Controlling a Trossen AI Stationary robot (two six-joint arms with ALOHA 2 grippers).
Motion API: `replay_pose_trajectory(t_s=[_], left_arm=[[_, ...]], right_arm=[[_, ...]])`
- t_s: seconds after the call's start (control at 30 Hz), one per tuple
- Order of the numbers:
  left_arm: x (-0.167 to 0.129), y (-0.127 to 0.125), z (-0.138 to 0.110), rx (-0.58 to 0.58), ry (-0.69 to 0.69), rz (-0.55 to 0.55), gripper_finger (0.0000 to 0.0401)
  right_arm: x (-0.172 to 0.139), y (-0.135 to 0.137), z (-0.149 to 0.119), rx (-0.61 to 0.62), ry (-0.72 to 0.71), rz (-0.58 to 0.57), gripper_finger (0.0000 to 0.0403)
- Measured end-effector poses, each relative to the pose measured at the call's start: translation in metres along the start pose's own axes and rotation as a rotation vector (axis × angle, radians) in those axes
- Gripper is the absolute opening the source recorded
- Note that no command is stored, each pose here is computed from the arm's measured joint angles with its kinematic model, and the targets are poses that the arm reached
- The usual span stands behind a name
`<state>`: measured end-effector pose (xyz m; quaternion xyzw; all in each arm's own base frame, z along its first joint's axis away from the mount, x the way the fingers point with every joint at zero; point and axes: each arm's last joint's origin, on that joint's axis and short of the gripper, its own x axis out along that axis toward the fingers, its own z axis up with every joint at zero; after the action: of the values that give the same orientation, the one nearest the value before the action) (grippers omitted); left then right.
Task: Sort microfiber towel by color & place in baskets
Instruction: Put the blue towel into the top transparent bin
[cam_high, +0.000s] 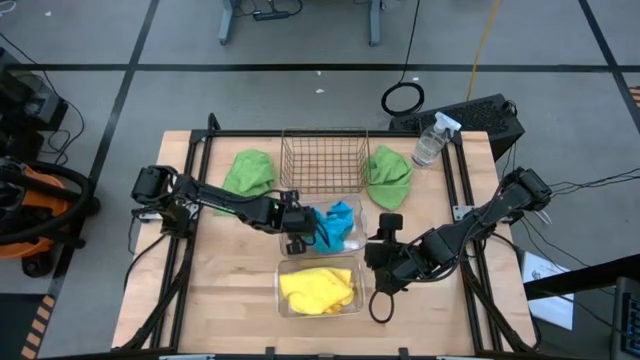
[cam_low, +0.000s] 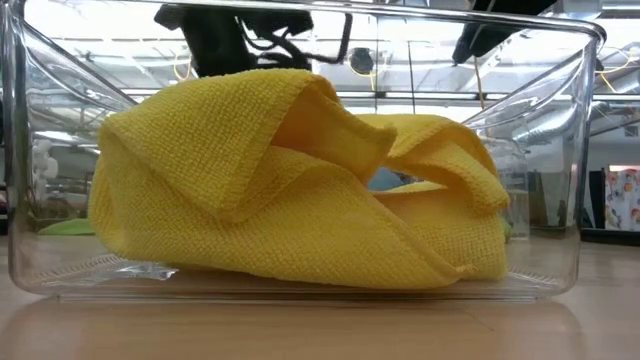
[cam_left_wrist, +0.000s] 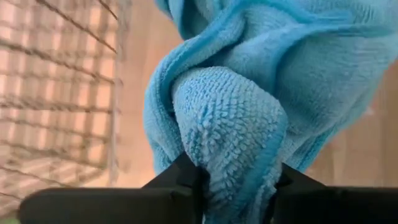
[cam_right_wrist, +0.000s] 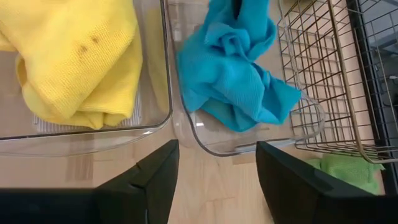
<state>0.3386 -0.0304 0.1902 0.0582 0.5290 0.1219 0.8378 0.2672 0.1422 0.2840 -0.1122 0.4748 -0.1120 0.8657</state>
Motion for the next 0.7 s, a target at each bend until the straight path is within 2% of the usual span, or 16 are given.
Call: replay_pose_trajectory(t_s=[0.17,0.4,0.57,0.7], left_arm=[[0.002,-0.001,-0.002,-0.027,0.022,-0.017,0.0137],[-0.015,0.004,0.013,-0.016,-0.057,0.065,0.0218],[-0.024,0.006,0.020,0.031,-0.055,0.059,0.0242],[-0.024,0.007,0.012,0.011,0.029,0.067,0.0244]], right_arm=[[0.000,0.000,-0.001,-0.006,0.005,-0.002,0.0203],[0.000,0.000,-0.001,-0.009,0.009,-0.004,0.0203],[0.000,0.000,-0.001,-0.010,0.011,-0.004,0.0203],[-0.001,0.000,-0.002,-0.011,0.016,-0.005,0.0203]])
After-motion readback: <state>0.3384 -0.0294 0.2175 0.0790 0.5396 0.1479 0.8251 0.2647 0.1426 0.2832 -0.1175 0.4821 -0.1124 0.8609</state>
